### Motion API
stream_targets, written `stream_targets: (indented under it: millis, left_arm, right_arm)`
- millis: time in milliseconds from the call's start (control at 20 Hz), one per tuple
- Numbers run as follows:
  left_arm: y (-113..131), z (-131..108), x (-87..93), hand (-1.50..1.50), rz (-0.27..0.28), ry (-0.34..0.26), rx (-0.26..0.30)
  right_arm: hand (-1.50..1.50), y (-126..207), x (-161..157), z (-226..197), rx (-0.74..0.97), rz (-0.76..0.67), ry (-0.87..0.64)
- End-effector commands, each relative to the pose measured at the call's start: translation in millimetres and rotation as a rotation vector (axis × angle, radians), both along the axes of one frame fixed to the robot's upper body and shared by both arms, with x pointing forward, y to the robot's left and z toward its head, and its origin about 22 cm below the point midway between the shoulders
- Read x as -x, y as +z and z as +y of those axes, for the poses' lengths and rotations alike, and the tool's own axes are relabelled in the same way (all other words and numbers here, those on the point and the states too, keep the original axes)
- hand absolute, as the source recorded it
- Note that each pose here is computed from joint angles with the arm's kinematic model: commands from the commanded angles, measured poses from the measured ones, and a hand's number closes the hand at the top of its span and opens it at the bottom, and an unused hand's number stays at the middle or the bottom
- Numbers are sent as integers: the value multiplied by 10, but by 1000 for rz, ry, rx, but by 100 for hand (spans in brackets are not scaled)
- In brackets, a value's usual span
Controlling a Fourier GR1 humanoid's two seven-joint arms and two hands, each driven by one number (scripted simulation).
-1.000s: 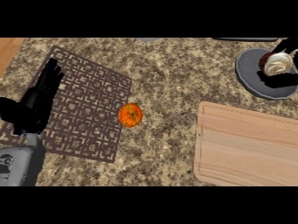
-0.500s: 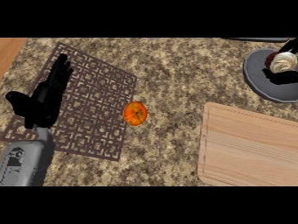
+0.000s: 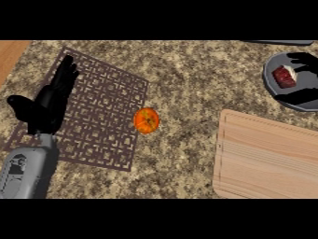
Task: Pick the cupcake from the cutting board and place it in the pan
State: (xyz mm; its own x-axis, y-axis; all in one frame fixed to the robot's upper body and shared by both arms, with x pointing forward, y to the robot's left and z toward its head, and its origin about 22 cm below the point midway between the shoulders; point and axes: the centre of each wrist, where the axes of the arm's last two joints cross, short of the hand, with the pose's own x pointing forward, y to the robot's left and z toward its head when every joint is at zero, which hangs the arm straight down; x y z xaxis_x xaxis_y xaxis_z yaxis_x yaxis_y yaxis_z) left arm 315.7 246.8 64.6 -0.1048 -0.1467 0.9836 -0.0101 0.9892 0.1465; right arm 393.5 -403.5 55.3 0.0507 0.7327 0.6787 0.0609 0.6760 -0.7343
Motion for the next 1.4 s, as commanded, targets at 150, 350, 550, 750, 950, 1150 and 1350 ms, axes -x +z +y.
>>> stream_targets:
  millis: [150,350,550,750,950,1150,1350]
  left_arm:
    - [23,30,4,0,11,11,9]
    - [50,52,10,0,1,31,-8]
    - [-109,127,145,0,33,33,0]
    - [-72,198,124,0,42,69,-4]
    - [-188,203,182,0,35,88,3]
    - [-243,186,226,0,43,101,-12]
    - [-184,245,200,0,53,79,-6]
  right_arm:
    - [-150,-12,88,-171,-151,-136,17]
    - [-150,17,117,-252,-299,-261,-13]
    - [-150,21,384,-645,-445,-249,15]
    - [-150,-77,764,-1011,-552,-219,137]
    - [-150,-1,1173,-1414,-587,-224,176]
    - [-150,187,1217,-1535,-569,-238,194]
    - [-150,42,1392,-1584,-581,-229,199]
